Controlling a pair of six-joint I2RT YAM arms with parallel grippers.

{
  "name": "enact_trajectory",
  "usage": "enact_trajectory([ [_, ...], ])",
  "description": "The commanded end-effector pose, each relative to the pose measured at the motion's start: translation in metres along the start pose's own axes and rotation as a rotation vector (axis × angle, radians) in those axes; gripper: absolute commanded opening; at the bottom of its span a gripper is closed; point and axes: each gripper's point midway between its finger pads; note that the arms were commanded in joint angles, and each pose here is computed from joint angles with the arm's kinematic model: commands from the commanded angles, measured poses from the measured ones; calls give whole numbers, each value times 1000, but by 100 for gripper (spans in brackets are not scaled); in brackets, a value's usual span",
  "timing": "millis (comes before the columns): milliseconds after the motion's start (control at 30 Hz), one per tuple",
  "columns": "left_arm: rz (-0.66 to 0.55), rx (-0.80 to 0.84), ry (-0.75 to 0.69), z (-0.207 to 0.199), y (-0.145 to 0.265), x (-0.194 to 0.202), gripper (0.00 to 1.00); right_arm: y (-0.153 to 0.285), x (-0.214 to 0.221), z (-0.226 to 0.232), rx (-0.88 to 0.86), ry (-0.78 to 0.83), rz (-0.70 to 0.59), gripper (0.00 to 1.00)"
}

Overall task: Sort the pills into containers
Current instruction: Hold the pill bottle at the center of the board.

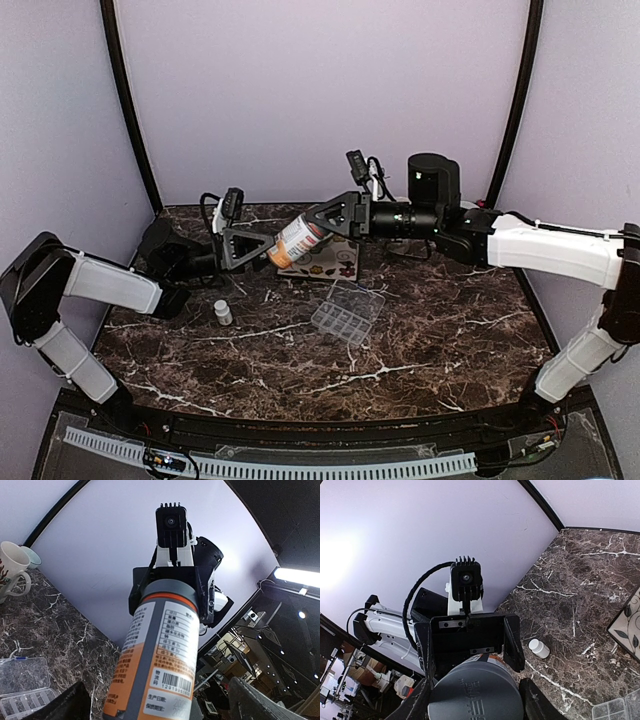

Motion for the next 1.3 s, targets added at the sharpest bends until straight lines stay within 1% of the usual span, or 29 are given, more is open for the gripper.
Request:
enact_trajectory([
  [0,10,78,-52,-20,-8,-5,99,-1,-14,15,-76,21,-49,12],
  [233,-4,79,-51,-20,-10,-4,98,-3,-15,11,-85,7,-57,12],
  [400,-15,81,-49,-20,-12,-5,93,-2,-15,10,-93,-3,-69,11],
  [467,-17,79,-49,-19,-13,-4,90,-1,-17,12,-98,-3,-78,11],
  [500,-19,80,-49,-19,-14,-5,88,-1,-10,3,-81,-15,-68,11],
  [633,-23,76,-46,-15,-16,-5,82,0,-8,-1,-70,-22,-79,11],
  [767,-35,70,-51,-14,-17,-9,73,2,-9,-2,-67,-21,-89,10],
  [800,-23,87,-45,-19,-22,-3,70,2,-9,-2,-64,-22,-90,10],
  [967,-24,96,-49,-22,-24,-4,58,4,-7,-3,-59,-17,-93,10],
  [1133,-4,131,-43,-29,-26,-6,47,5,-4,-1,-32,48,-63,10],
  [1267,29,172,-34,-37,-29,-7,43,6,4,-3,5,131,-10,9],
])
Point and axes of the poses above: each gripper's point midway between its finger pads, its own y axis back along the fingers, its own z axis along the line the jaws close on, x = y × z, and after that the axes turned 7 degrees about -y, right-handed
